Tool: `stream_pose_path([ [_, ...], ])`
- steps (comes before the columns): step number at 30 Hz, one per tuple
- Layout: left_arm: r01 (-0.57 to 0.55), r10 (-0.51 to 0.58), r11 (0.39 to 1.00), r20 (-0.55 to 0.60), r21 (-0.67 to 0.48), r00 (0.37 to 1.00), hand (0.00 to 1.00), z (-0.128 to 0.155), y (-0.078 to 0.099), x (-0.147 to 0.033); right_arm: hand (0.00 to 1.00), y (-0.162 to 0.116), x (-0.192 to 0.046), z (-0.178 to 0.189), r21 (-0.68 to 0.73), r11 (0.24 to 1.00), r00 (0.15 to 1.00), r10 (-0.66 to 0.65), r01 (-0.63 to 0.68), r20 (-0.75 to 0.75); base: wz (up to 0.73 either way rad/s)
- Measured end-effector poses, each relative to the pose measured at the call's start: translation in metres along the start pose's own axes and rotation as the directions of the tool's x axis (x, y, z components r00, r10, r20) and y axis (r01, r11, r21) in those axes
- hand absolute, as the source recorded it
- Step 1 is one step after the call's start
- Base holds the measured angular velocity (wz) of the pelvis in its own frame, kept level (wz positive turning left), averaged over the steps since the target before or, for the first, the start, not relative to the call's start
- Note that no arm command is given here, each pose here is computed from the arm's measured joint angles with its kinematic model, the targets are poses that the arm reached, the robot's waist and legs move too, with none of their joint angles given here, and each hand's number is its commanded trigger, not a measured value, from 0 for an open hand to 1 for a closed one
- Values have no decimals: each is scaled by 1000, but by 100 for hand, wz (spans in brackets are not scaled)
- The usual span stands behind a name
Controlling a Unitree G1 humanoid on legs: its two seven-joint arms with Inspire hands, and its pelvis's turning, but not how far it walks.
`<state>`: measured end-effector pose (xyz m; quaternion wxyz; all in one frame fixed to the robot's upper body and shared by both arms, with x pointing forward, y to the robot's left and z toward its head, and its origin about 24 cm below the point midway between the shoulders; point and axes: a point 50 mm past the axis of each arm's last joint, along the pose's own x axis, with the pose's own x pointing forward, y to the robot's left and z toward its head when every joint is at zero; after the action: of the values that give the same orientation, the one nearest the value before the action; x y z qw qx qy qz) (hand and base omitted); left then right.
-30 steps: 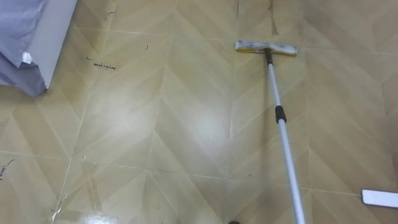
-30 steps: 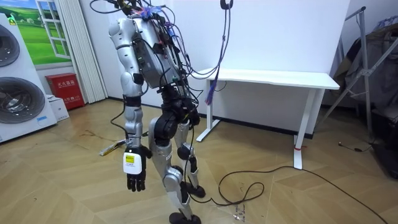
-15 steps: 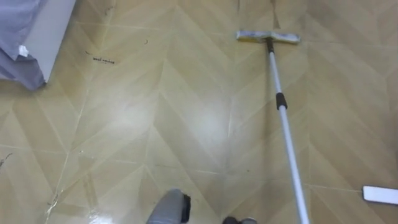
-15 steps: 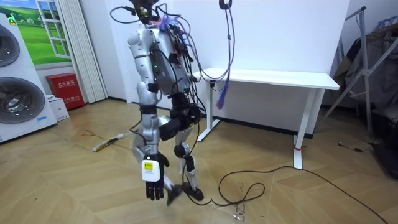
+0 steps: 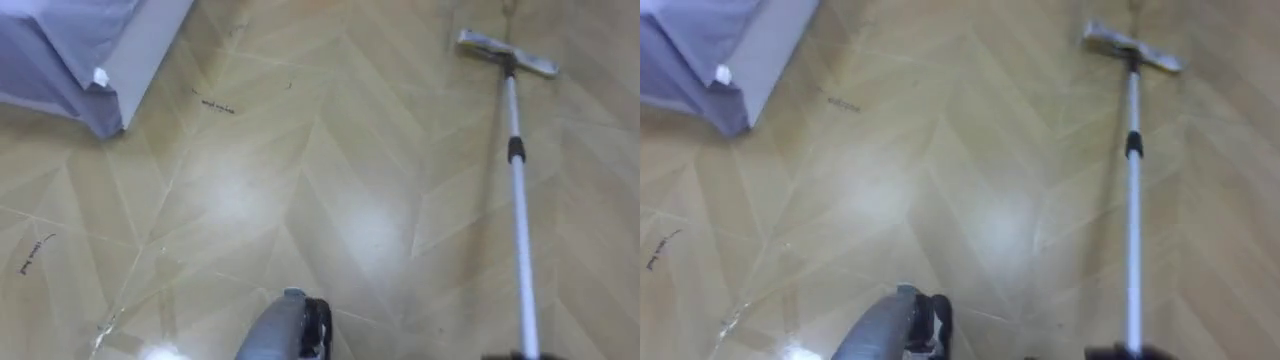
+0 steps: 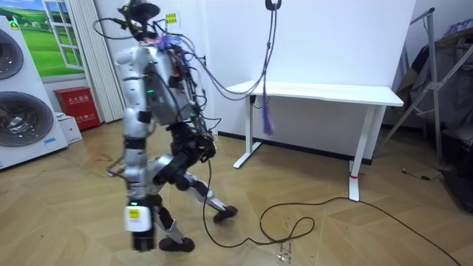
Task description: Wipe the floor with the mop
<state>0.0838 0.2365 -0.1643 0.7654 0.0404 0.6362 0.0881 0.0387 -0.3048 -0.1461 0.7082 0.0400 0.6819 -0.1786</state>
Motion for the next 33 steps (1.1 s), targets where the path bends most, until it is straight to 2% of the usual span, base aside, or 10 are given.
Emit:
stream_pose_path([
  [2,-17,19,999,65,-31,998,0,18,-3,-1,100,3,4,-25,-16,1000,998,-25,24,-53,-8],
  [5,-26,33,998,103,-64,994,0,23,-5,-1,100,18,7,-45,-17,1000,996,-5,3,-86,-15],
  [9,-36,37,998,20,-52,999,0,-10,-3,0,100,23,8,-44,-58,998,995,-6,0,-96,-54],
  [11,-64,59,996,-82,-57,995,0,-36,2,-1,100,24,7,-23,-105,994,996,-38,30,-75,-60],
  [14,-98,90,993,-130,-59,987,0,-42,10,-2,100,29,-3,36,-148,987,998,-61,63,15,-41],
  [18,-123,120,991,-56,-54,991,0,-24,21,-2,100,48,-41,145,-207,975,952,-14,81,306,-35],
  [20,-130,129,991,-34,-37,991,0,-20,26,-3,100,58,-70,195,-212,975,878,45,65,476,-19],
  [22,-113,111,993,-36,-29,993,0,-22,26,-3,100,57,-78,205,-190,981,871,57,43,488,4],
  [25,-75,75,997,-67,-5,995,0,-34,24,-4,100,51,-65,186,-193,981,889,59,33,455,28],
  [33,-21,21,1000,15,-10,1000,0,-3,8,-1,100,8,-13,69,-132,988,987,-59,80,152,49],
])
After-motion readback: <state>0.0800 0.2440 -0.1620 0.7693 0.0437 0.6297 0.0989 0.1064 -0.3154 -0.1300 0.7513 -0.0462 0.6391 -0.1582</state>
